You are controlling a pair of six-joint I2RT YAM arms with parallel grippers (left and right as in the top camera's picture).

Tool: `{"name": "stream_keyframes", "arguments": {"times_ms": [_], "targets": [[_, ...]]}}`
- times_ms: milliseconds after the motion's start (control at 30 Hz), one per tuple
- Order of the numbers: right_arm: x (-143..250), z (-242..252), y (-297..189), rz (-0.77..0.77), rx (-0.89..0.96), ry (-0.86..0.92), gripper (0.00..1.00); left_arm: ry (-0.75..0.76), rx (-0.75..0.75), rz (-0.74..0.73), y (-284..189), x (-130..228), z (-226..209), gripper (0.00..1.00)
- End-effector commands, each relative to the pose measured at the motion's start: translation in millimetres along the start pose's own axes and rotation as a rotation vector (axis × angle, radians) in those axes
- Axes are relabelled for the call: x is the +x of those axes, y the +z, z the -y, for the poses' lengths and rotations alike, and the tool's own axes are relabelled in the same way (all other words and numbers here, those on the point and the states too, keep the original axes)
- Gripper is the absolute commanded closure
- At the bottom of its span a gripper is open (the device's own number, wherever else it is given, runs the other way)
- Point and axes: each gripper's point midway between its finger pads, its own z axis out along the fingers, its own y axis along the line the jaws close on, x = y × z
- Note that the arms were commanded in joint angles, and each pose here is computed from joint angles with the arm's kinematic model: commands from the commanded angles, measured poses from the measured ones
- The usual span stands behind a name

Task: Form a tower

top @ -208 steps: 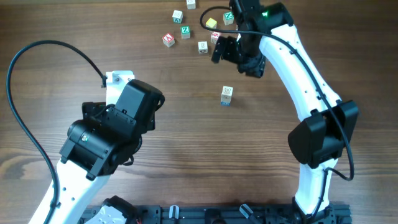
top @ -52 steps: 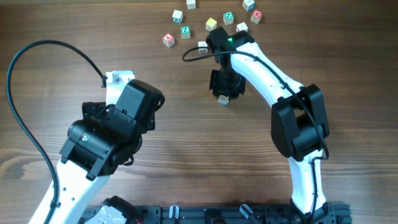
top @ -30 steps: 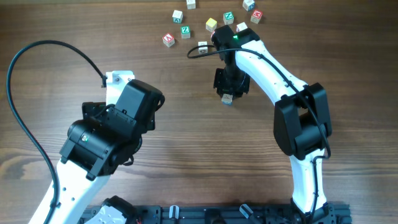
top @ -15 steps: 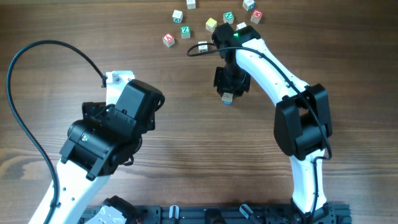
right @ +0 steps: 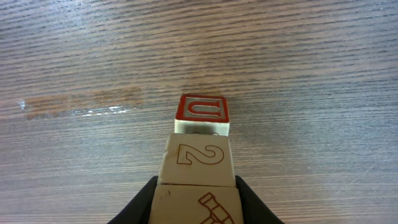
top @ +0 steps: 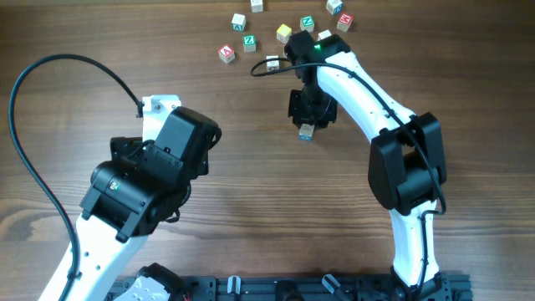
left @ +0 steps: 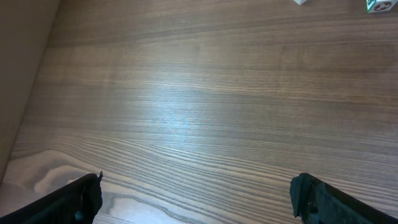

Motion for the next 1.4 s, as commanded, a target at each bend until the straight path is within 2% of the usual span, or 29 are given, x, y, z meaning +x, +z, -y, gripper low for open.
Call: {"name": "stream_keyframes", "arguments": {"times_ms": [0,167,1367], "targets": [[-4.0,-4.9,-19.9,0.043,-0.046,0.037,0.95,0.000,0.000,0.009,-1.6,-0.8,-2.0,0.00],[1.2,-4.1,-8.6,0.017,-0.050,0.045,0.95,0.000,0.000,0.009,-1.6,-0.8,-2.0,0.00],[0.7,1.5,-8.3,0.014,-0.035,0.050,0.95,0.000,0.000,0.009,-1.6,-0.8,-2.0,0.00]]}}
